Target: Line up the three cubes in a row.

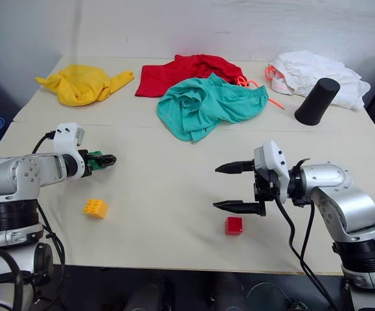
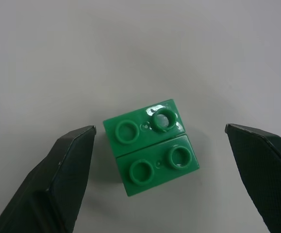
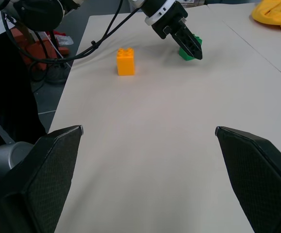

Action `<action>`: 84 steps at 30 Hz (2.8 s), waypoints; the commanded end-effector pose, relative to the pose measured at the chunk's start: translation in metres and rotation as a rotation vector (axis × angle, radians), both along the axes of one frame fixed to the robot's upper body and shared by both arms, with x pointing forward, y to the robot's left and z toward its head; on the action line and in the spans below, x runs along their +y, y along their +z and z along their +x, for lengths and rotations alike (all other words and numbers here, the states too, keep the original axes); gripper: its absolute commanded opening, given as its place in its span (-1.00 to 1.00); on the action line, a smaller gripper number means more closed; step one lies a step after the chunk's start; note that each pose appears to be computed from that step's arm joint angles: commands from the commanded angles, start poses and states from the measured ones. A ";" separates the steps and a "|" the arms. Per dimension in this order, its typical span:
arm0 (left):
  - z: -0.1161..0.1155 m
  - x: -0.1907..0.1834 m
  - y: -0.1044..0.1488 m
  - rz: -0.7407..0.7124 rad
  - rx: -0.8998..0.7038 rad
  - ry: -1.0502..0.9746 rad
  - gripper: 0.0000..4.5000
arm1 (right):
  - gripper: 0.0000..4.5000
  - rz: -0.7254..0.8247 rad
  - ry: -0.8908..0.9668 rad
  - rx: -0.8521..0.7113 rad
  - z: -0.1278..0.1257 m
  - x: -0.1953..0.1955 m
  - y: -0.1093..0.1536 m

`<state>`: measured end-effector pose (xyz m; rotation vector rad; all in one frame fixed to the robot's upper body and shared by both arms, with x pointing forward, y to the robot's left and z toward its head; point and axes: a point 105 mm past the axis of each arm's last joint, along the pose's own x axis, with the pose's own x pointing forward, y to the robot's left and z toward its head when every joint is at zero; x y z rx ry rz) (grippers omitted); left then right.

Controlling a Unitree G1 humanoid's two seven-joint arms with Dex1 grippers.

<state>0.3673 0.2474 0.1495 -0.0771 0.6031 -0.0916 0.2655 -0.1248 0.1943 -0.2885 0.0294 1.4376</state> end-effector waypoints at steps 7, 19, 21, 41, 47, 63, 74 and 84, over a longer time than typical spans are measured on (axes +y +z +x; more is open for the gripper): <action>0.004 -0.002 0.007 0.002 -0.028 0.002 0.73 | 1.00 0.021 0.001 -0.042 -0.004 0.001 0.009; 0.003 0.004 0.007 0.024 -0.024 0.032 -0.33 | 1.00 0.018 -0.003 -0.043 -0.002 0.001 0.008; 0.003 0.009 0.009 0.047 -0.036 0.015 -0.33 | 1.00 0.014 -0.004 -0.040 -0.002 0.001 0.007; -0.126 -0.133 0.020 0.194 -0.142 -1.547 -0.33 | 1.00 -0.296 -0.006 0.009 -0.032 -0.056 -0.034; -0.118 -0.153 -0.015 0.316 -0.122 -1.654 -0.33 | 1.00 -0.321 -0.046 0.038 -0.046 -0.068 -0.037; -0.098 -0.169 -0.034 0.393 -0.153 -1.621 -0.33 | 1.00 -0.311 -0.089 0.039 -0.053 -0.068 -0.042; -0.093 -0.170 -0.040 0.416 -0.125 -1.557 -0.17 | 1.00 -0.302 -0.086 0.024 -0.046 -0.064 -0.043; -0.103 -0.162 -0.028 0.339 -0.104 -1.538 0.99 | 1.00 -0.298 -0.074 0.019 -0.039 -0.063 -0.044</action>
